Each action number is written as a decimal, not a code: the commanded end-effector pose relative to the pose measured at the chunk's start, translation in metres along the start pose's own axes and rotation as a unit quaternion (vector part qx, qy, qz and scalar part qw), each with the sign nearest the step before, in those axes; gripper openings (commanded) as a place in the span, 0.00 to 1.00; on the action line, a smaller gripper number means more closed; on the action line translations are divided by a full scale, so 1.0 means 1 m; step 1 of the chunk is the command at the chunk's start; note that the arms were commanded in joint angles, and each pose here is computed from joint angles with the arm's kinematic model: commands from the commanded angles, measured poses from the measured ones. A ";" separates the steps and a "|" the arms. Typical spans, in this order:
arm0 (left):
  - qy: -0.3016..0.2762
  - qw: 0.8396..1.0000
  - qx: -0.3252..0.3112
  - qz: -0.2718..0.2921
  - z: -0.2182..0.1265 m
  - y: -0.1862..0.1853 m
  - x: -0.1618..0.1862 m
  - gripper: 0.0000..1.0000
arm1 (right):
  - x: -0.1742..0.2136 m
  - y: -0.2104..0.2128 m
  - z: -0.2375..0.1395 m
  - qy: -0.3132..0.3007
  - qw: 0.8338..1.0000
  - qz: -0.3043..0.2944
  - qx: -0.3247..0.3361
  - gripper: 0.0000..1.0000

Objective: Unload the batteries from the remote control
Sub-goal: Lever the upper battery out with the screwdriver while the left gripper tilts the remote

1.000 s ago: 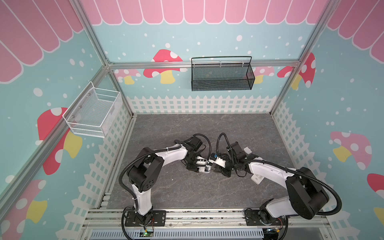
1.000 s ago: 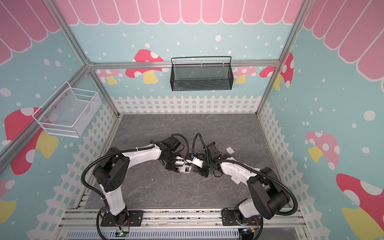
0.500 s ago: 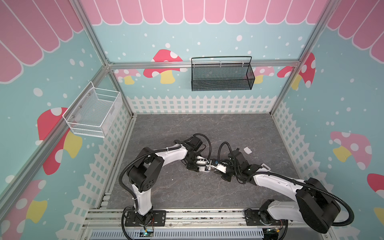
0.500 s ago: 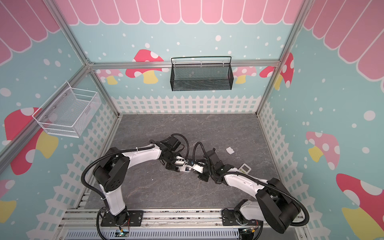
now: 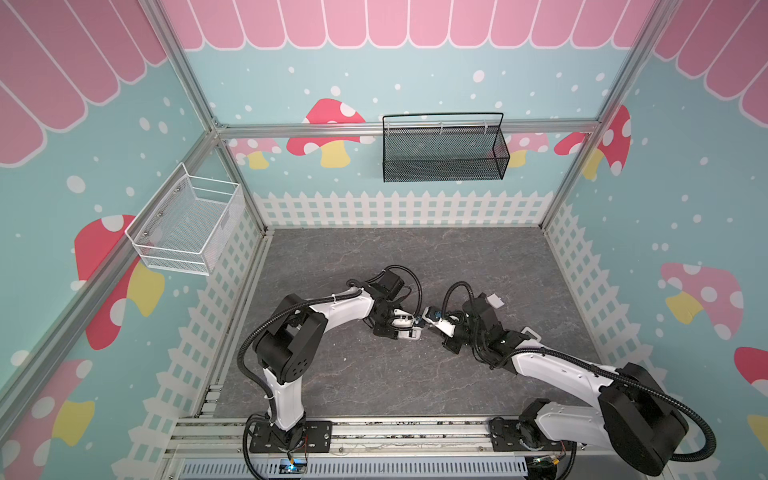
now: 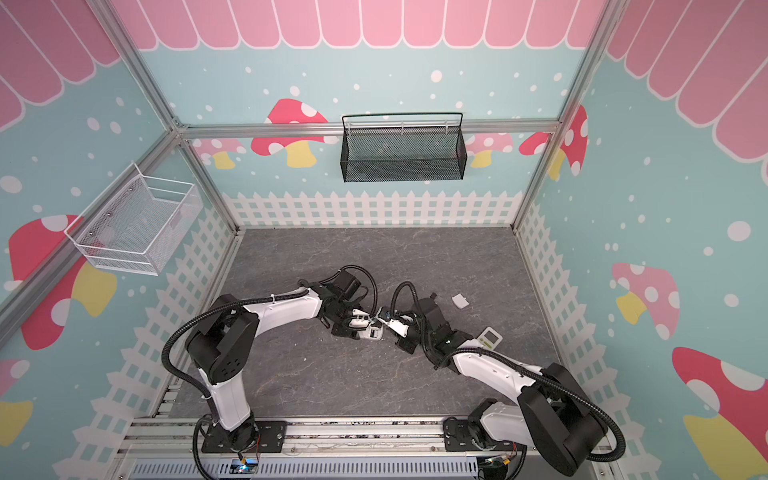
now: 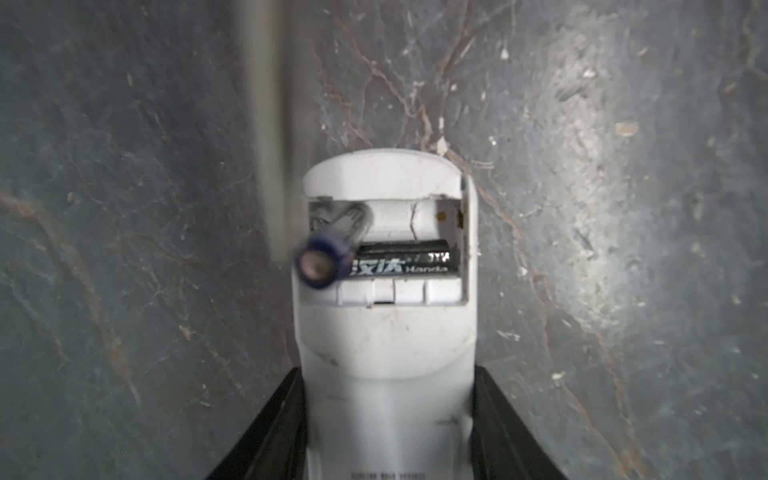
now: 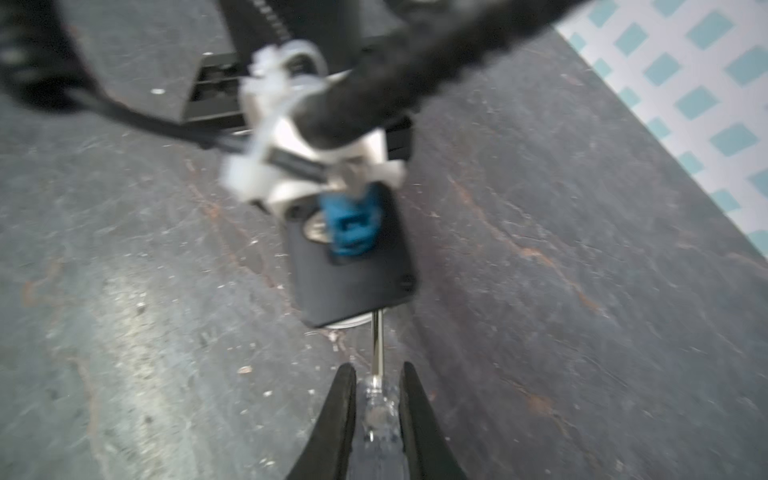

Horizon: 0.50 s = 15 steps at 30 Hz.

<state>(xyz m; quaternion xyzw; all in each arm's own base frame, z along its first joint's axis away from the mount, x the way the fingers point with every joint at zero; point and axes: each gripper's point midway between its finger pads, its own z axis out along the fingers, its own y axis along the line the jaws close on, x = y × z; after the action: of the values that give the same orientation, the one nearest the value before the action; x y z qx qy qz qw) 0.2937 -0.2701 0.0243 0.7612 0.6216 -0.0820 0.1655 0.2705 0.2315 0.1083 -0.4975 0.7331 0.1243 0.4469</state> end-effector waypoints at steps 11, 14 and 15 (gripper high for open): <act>0.017 0.999 0.011 -0.029 -0.002 -0.004 0.005 0.37 | 0.005 -0.028 -0.023 -0.006 0.998 0.035 0.061 0.00; 0.032 0.999 -0.011 -0.032 -0.014 0.006 0.005 0.29 | 0.000 -0.025 -0.024 -0.017 0.996 0.074 0.043 0.00; 0.038 0.998 -0.023 -0.034 -0.019 0.010 0.006 0.25 | -0.003 -0.023 -0.024 -0.022 0.995 0.094 0.037 0.00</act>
<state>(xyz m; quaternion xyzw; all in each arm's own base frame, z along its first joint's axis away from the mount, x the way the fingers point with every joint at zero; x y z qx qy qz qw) 0.2938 -0.2656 0.0250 0.7467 0.6430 -0.0752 0.1528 0.2852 0.2026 0.1300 -0.4319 0.7560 0.1069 0.4801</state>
